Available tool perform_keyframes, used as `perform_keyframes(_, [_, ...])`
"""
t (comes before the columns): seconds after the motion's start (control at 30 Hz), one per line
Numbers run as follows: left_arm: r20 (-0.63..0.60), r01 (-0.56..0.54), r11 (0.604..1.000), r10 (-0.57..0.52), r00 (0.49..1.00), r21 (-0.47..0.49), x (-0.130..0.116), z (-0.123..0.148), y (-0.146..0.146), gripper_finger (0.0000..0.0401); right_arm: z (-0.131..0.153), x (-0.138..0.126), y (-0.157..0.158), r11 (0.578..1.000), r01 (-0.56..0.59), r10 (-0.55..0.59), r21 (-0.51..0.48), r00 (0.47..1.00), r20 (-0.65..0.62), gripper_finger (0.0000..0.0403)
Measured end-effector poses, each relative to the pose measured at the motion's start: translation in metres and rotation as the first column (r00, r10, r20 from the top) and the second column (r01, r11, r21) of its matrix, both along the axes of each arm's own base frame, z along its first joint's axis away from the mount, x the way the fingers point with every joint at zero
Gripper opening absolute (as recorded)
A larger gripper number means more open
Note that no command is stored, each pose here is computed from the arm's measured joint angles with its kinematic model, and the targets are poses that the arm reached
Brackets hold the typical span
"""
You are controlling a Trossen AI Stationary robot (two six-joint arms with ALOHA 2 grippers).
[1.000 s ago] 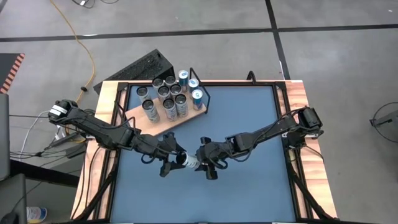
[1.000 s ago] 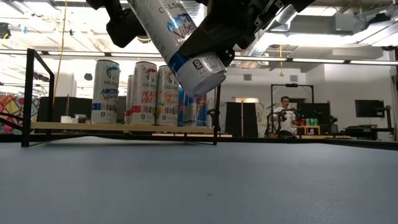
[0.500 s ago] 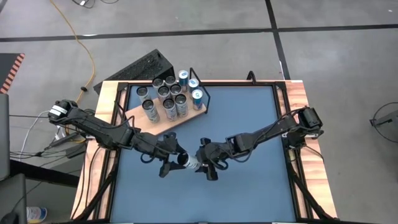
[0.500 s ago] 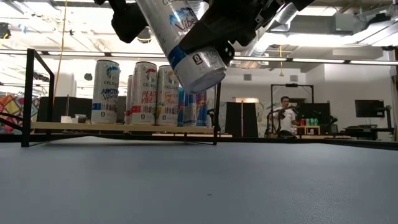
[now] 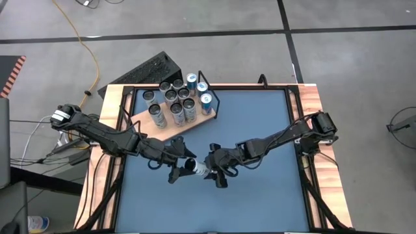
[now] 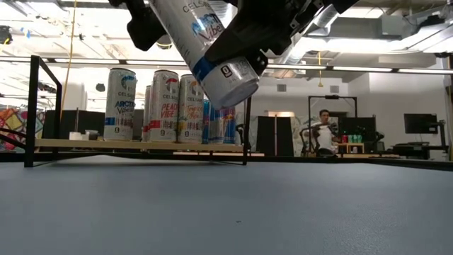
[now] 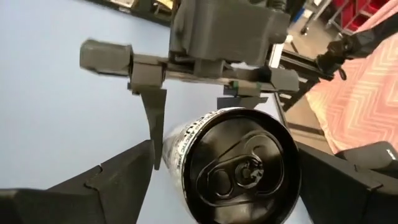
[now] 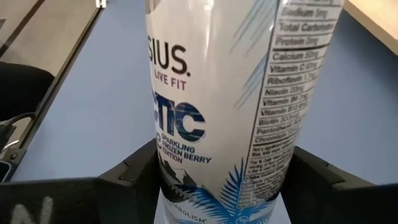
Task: Place canned beverage on shelf
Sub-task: Put the white and blue soda can on the shelf aligned with the other white and blue soda cans
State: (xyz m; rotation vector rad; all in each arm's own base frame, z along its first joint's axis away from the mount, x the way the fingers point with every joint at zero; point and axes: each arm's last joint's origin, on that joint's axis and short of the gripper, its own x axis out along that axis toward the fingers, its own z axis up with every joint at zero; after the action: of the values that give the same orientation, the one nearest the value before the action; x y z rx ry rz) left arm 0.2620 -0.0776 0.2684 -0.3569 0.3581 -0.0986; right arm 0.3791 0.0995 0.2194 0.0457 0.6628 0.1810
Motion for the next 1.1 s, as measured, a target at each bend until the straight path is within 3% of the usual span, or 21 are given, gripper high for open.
perform_keyframes(0.47, [-0.086, -0.044, 0.999, 0.041, 0.995, -0.031, -0.0018, -0.0072, 0.0040, 0.0331, -0.0010, 0.0000, -0.0028, 1.000, 0.021, -0.021, 0.009, 1.000, -0.013, 0.0260])
perform_keyframes(0.8, [-0.094, -0.046, 0.998, 0.041, 0.995, -0.049, -0.0020, -0.0076, 0.0038, 0.0260, -0.0019, -0.0006, -0.0031, 1.000, 0.026, -0.026, 0.008, 0.999, -0.025, 0.0260])
perform_keyframes(1.1, [-0.095, -0.044, 0.998, 0.039, 0.995, -0.046, -0.0018, -0.0080, 0.0038, 0.0257, -0.0030, -0.0018, -0.0030, 1.000, 0.018, -0.017, 0.013, 0.999, -0.046, 0.0260])
